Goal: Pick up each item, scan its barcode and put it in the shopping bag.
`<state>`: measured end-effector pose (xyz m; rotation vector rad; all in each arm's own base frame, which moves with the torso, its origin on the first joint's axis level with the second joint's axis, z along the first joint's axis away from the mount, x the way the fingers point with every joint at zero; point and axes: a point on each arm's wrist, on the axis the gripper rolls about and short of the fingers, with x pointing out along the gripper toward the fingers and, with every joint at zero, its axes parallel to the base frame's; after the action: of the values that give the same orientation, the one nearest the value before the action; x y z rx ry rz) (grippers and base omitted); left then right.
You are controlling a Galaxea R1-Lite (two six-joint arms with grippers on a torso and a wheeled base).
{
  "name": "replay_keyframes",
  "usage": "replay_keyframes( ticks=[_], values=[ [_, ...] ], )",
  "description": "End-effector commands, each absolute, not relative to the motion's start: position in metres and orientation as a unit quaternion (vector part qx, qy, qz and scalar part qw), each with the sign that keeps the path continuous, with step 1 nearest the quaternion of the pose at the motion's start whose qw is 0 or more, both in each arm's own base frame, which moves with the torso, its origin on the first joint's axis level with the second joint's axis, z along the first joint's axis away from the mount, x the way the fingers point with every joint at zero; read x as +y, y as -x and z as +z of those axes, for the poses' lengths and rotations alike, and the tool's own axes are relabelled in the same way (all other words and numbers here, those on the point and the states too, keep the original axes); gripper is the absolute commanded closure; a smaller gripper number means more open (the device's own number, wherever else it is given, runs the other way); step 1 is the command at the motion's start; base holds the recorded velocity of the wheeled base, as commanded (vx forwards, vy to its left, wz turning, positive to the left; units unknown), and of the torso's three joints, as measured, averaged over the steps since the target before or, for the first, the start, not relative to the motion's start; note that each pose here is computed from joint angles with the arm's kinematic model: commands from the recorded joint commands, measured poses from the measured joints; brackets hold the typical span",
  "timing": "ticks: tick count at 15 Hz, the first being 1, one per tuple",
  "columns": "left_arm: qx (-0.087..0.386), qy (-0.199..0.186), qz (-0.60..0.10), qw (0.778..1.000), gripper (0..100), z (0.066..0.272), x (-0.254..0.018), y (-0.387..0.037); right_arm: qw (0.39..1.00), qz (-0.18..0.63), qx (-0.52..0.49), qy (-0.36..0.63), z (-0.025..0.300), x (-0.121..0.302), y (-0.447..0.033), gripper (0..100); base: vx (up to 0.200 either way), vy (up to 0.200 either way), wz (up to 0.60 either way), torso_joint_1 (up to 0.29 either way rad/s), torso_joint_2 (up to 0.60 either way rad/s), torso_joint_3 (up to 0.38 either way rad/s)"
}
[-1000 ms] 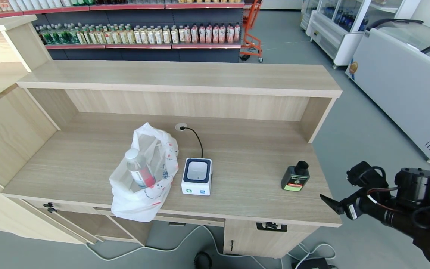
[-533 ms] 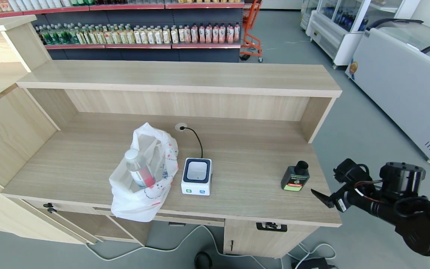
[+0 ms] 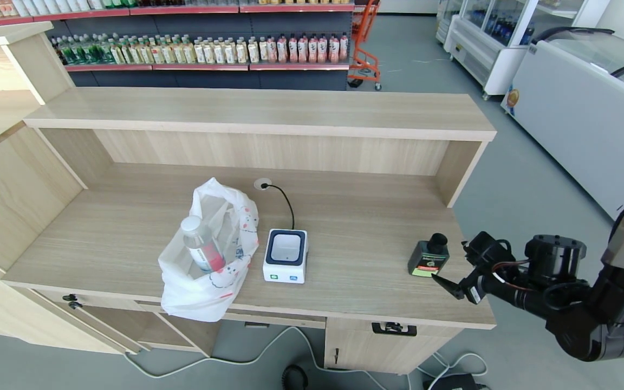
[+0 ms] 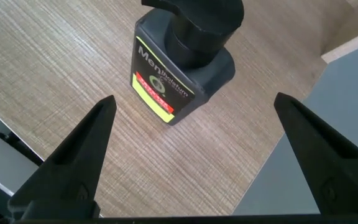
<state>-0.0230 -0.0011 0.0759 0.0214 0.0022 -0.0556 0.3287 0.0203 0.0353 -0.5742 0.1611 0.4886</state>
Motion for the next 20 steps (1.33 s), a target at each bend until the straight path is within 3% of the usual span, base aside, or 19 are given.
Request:
replay_keyframes(
  ticks=[1, 17, 18, 20],
  values=[
    [0.001, -0.011, -0.028, 1.0, 100, 0.076, -0.001, 0.023, 0.926, 0.241, 0.085, 0.278, 0.027, 0.021, -0.335, 0, 0.0, 0.0, 0.0, 0.0, 0.0, 0.0],
    [0.001, -0.011, -0.028, 1.0, 100, 0.076, -0.001, 0.023, 0.921, 0.266, 0.077, 0.275, 0.014, 0.037, -0.38, 0, 0.0, 0.0, 0.0, 0.0, 0.0, 0.0],
    [0.001, -0.011, -0.028, 1.0, 100, 0.076, -0.001, 0.023, 0.919, 0.272, 0.078, 0.275, 0.012, 0.041, -0.38, 100, 0.0, 0.0, 0.0, 0.0, 0.0, 0.0],
    [0.001, -0.011, -0.028, 1.0, 100, 0.076, -0.001, 0.023, 0.917, 0.276, 0.08, 0.275, 0.01, 0.045, -0.379, 100, 0.0, 0.0, 0.0, 0.0, 0.0, 0.0]
  ],
)
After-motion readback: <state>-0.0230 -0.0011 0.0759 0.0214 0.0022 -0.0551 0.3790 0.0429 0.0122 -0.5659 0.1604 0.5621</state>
